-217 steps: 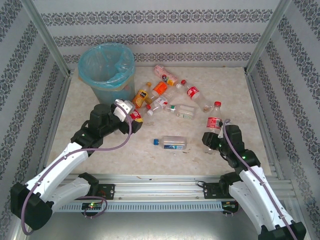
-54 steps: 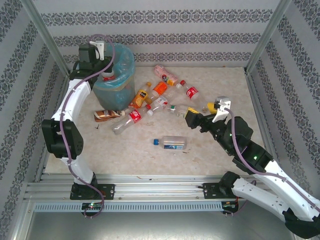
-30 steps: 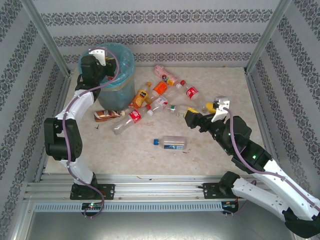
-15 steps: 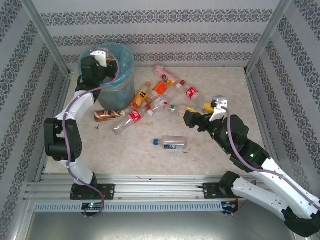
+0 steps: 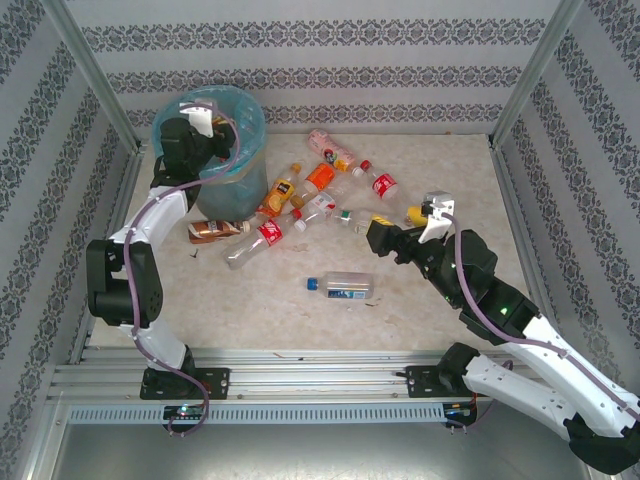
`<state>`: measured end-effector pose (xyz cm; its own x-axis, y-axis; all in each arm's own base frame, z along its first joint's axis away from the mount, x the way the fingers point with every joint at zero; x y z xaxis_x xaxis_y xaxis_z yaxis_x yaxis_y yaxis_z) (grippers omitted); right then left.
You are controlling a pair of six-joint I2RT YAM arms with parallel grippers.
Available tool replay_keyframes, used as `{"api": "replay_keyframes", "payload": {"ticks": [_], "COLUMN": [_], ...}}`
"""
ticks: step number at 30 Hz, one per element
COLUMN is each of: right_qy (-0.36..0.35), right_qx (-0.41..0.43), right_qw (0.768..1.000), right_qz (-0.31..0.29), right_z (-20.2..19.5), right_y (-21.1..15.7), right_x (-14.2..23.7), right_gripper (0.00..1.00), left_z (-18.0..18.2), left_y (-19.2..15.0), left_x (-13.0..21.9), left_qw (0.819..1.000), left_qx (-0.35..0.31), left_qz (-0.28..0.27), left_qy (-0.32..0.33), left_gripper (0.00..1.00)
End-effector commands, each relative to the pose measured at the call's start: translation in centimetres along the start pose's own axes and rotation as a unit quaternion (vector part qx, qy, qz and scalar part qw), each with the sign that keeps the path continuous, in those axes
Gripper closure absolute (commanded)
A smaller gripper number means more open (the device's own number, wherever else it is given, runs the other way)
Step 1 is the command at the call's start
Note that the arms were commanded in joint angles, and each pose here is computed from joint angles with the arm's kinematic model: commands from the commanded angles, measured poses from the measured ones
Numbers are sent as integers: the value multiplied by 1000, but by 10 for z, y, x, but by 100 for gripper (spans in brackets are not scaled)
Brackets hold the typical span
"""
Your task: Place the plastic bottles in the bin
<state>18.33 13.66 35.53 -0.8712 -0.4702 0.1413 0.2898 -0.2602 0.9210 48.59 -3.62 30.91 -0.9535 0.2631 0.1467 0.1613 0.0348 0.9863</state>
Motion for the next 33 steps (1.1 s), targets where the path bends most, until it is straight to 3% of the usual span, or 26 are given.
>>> {"api": "replay_keyframes", "payload": {"ticks": [1,3,7,12,21,25,28,33], "right_qy": [8,10,14,14,-11,-11,37,158], "right_qx": [-15,-16,-17,-19,-18,18,75,188], "right_qw": [1000,1000,1000,1000,1000,995,979,911], "right_qz": [-6,-4,1,4,21,98,185,332], "right_z": [3,4,7,7,2,8,23,41], "right_y": [2,3,3,2,-3,-15,-34,-85], "right_x": [-3,-5,-8,-10,-14,-31,-48,-59], "right_gripper": [9,9,9,9,10,10,11,11], "left_z": [2,-3,-11,-19,-43,-58,-74,-120], "left_y": [-12,19,69,104,121,118,108,71], "left_x": [0,6,20,39,78,102,121,158], "left_qw": [997,998,998,997,991,989,988,980], "left_qx": [39,46,55,64,98,103,93,38], "left_qz": [65,49,21,1,-1,14,28,40], "left_qy": [-3,-14,-28,-36,-90,-108,-120,-193], "left_gripper": [52,40,26,27,36,41,42,42]}}
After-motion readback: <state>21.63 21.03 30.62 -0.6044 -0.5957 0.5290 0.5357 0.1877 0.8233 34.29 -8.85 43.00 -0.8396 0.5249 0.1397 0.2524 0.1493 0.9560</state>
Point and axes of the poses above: each hand's point on the last joint's axis, 136 mm out from that joint toward the fingers, its own x axis back along the fingers, its own z axis along the line the jaws close on, y = z × x, the point moved 6 cm from there along x, back along the fingers, and after that the axes turned 1 degree about -x, right-handed, at the moved point
